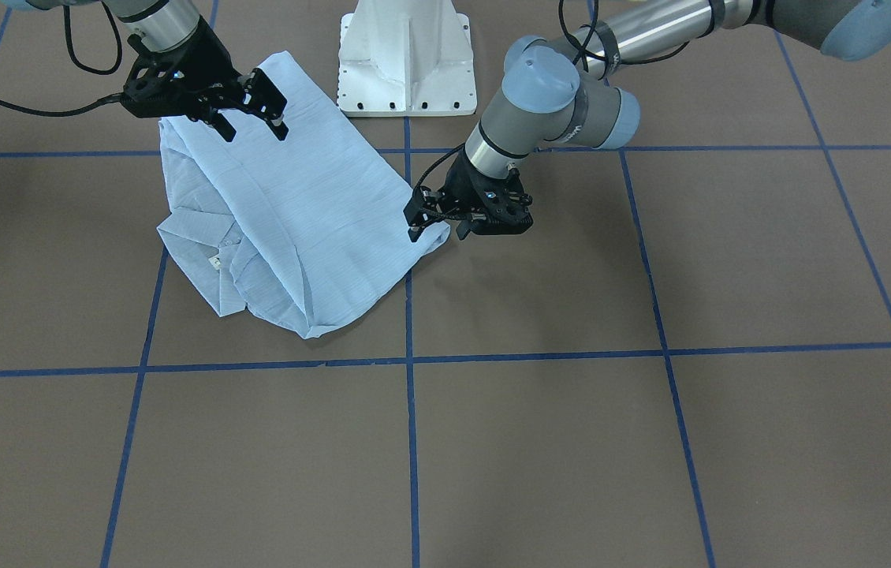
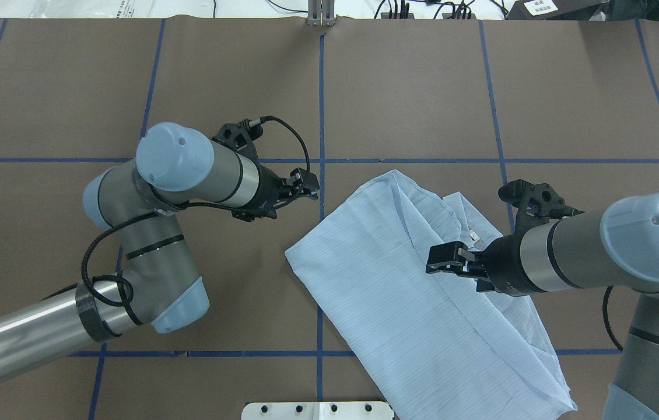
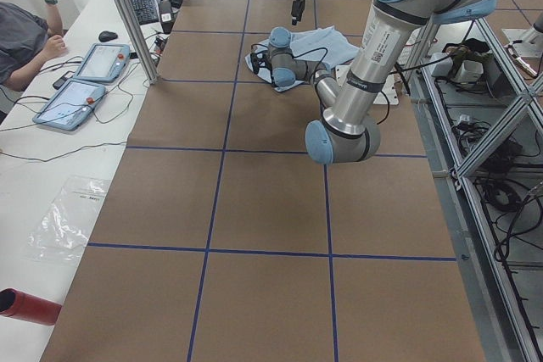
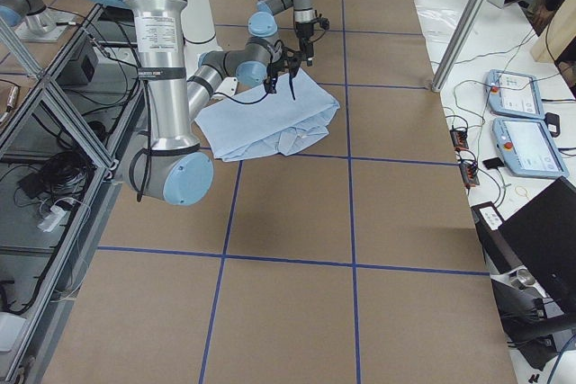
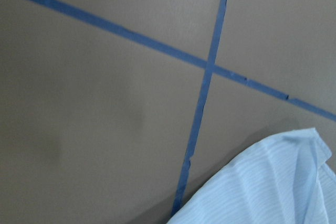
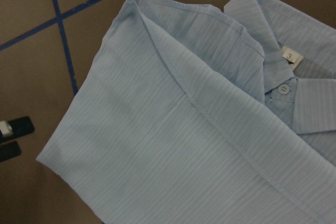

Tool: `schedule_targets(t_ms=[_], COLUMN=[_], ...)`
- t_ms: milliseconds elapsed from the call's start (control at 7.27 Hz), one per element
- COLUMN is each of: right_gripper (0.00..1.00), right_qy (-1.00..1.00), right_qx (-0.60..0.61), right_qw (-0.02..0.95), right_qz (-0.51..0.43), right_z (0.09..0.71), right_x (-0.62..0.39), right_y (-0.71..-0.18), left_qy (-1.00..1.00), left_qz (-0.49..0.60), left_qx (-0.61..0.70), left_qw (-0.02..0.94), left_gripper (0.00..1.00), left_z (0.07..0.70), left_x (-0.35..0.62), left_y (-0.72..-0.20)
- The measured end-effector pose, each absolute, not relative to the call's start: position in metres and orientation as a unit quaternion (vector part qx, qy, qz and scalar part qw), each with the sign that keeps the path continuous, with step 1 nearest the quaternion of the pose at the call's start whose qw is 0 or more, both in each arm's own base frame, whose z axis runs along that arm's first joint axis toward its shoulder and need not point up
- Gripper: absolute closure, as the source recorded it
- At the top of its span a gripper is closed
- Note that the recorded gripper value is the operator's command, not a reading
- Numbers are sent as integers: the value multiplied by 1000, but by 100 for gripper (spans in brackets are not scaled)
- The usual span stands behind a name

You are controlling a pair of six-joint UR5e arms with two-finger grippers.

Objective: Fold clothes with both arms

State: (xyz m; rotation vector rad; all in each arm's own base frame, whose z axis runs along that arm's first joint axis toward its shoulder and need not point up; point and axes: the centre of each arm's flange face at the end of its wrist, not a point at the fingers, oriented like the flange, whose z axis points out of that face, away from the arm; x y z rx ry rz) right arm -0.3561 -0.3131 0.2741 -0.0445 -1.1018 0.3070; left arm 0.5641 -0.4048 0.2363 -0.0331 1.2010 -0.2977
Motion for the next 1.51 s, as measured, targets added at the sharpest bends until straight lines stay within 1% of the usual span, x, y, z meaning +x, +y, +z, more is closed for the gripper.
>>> schedule_targets(t_ms=[138, 275, 413, 550, 688, 826, 1238, 1376, 1514], right_gripper=[0, 0, 0, 0, 0, 0, 0, 0, 0], right_qy=[-521, -521, -521, -521, -521, -521, -518, -516, -515], right_qx=[-20, -19, -18, -17, -17, -17, -18, -16, -13], right_qw=[840, 840, 840, 840, 840, 840, 842, 842, 843], right_qz=[148, 149, 149, 150, 150, 150, 152, 153, 154], right_z=[274, 274, 274, 274, 274, 274, 279, 281, 283], right_x=[-355, -355, -354, -353, -353, -353, -355, -355, -354], right_y=[-315, -316, -317, -318, -318, -318, -321, -323, -326], left_qy=[558, 555, 554, 554, 554, 553, 554, 551, 540], left_qz=[-137, -136, -135, -135, -135, -135, -140, -150, -168], left_qx=[-23, -26, -28, -29, -29, -30, -27, -20, -9], left_qw=[818, 820, 821, 821, 821, 822, 821, 821, 825], left_gripper=[17, 32, 43, 57, 80, 100, 100, 100, 100], left_z=[244, 249, 251, 251, 251, 251, 251, 249, 253], left_x=[571, 573, 575, 576, 576, 576, 570, 558, 539], left_y=[-394, -389, -387, -385, -385, -385, -392, -407, -434])
